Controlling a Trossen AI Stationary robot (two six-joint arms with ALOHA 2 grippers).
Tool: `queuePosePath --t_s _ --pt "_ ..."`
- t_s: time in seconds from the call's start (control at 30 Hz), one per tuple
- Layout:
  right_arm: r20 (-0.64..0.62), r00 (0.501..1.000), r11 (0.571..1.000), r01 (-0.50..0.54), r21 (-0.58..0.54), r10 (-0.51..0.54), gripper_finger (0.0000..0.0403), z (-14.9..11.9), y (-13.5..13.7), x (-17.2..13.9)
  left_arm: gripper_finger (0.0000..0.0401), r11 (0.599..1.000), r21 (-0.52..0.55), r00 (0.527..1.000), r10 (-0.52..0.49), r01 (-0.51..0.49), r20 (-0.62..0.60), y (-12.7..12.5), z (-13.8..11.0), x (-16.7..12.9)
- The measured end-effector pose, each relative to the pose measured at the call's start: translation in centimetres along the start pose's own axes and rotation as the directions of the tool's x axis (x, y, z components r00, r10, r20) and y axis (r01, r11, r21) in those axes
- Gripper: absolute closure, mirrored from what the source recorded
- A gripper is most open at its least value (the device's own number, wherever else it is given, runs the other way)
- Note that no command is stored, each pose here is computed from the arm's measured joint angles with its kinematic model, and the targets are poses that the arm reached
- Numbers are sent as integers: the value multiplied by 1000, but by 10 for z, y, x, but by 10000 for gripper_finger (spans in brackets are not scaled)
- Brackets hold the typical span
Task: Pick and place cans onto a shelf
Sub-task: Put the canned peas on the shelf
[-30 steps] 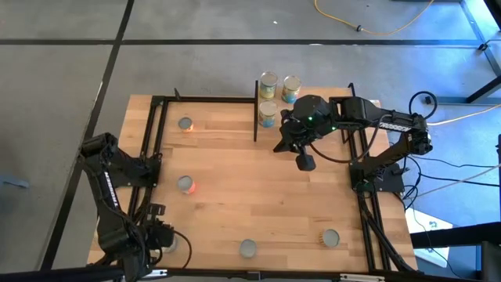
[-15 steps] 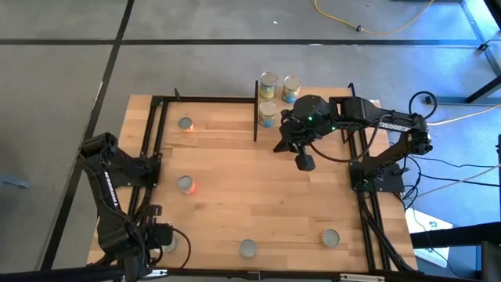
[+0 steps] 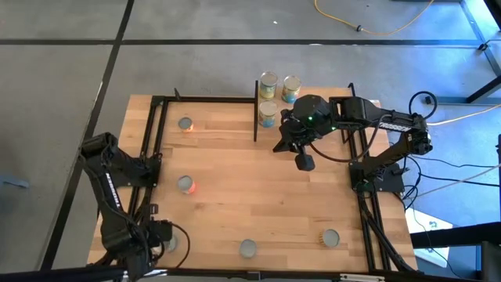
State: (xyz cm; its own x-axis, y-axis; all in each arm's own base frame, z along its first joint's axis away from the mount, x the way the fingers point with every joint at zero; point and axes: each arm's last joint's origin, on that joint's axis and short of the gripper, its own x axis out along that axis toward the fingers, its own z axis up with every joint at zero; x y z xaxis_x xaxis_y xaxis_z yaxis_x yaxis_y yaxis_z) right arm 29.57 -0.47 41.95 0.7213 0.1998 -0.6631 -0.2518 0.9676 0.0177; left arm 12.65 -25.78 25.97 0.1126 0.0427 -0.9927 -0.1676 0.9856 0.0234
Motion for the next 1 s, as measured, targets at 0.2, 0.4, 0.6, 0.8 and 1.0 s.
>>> queuePosePath --t_s 0.2,0.4,0.6,0.8,1.0 --pt "0 1000 1000 0 0 0 402 0 0 0 359 1000 -9 999 22 -22 -47 3 -4 12" --pt "1 1000 1000 0 26 0 402 0 0 0 360 1000 -11 999 20 -20 -33 3 -3 12" --pt "1 1000 1000 0 25 0 402 0 0 0 360 1000 -12 1000 20 -20 20 2 -1 12" --pt "1 1000 1000 0 24 0 402 0 0 0 360 1000 -14 999 18 -17 47 1 0 12" --pt "1 1000 1000 0 23 0 402 0 0 0 360 1000 -13 999 2 -2 40 0 -2 19"
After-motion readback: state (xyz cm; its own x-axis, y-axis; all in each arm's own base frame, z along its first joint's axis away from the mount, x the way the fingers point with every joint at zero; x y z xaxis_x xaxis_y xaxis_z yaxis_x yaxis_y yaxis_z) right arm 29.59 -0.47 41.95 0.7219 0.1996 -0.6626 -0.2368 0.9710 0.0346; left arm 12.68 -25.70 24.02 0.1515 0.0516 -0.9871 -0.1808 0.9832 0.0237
